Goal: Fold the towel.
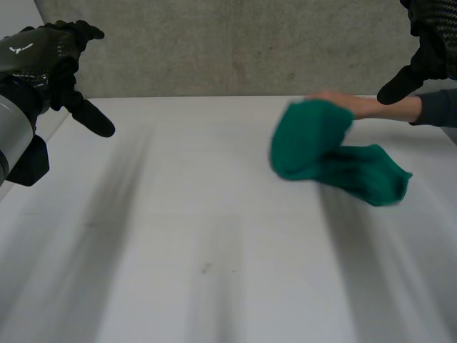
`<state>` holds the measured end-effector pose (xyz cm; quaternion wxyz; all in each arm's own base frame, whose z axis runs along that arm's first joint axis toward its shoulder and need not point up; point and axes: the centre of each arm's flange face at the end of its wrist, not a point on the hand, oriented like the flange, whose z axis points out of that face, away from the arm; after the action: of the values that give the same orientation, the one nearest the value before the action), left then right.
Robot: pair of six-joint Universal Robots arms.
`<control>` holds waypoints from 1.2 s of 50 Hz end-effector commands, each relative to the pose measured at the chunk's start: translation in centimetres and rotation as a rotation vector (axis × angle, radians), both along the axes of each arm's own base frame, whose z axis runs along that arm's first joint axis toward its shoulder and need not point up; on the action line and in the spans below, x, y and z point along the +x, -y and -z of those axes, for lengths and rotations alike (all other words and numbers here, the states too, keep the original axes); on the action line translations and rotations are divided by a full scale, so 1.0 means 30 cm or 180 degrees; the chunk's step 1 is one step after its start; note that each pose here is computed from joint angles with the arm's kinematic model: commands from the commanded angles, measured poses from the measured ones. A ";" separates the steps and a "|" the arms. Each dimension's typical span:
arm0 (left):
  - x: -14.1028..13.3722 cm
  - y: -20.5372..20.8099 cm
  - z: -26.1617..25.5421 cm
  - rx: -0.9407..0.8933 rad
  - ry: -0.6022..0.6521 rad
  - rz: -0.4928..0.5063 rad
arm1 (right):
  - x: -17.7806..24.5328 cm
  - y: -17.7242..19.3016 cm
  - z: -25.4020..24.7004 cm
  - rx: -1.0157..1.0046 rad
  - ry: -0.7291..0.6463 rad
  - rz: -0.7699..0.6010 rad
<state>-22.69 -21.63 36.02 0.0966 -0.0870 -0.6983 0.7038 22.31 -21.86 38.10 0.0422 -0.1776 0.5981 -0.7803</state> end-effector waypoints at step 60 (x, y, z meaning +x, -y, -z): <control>-0.387 0.336 0.760 0.0470 0.0947 0.1253 | 0.341 0.364 0.747 0.2052 0.0376 -0.0911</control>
<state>-33.52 -30.62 15.94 0.1655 -0.2744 -0.7463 0.5834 30.57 -31.29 20.06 0.2085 -0.2101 0.7568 -0.5828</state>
